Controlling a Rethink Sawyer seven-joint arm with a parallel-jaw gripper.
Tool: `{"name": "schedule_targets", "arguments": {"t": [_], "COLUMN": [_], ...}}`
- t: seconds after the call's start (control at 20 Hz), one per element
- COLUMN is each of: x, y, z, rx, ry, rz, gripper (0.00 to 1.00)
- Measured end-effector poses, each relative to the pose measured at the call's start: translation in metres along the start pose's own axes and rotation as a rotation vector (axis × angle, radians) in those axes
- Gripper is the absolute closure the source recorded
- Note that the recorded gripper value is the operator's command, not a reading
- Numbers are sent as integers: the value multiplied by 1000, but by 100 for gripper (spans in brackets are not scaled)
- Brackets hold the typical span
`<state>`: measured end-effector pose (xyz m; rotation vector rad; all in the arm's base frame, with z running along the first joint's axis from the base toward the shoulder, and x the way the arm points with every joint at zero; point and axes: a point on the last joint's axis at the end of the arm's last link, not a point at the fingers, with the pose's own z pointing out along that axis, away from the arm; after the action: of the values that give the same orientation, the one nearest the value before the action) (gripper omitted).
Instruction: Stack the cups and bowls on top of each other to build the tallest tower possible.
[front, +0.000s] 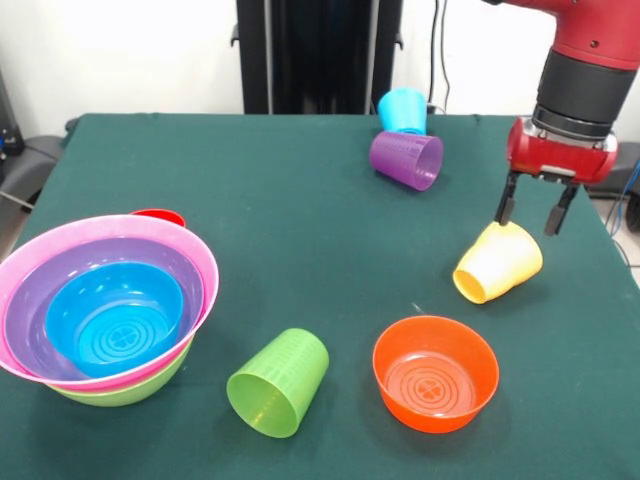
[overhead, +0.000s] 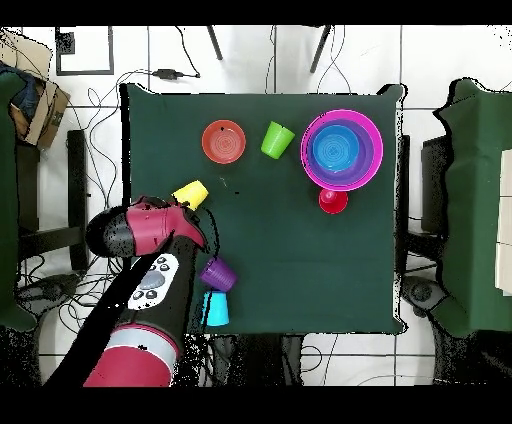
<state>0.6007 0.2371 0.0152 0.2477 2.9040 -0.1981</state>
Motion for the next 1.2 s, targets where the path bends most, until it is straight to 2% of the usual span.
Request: {"name": "schedule_targets", "arguments": {"t": [0.3, 0.6, 1.2], "x": [6, 9, 37], "y": [-1, -11, -21], "z": [9, 18, 54], "rx": [6, 30, 67], "ry": [17, 25, 85], "rz": [4, 5, -7], "gripper": [0, 0, 0]}}
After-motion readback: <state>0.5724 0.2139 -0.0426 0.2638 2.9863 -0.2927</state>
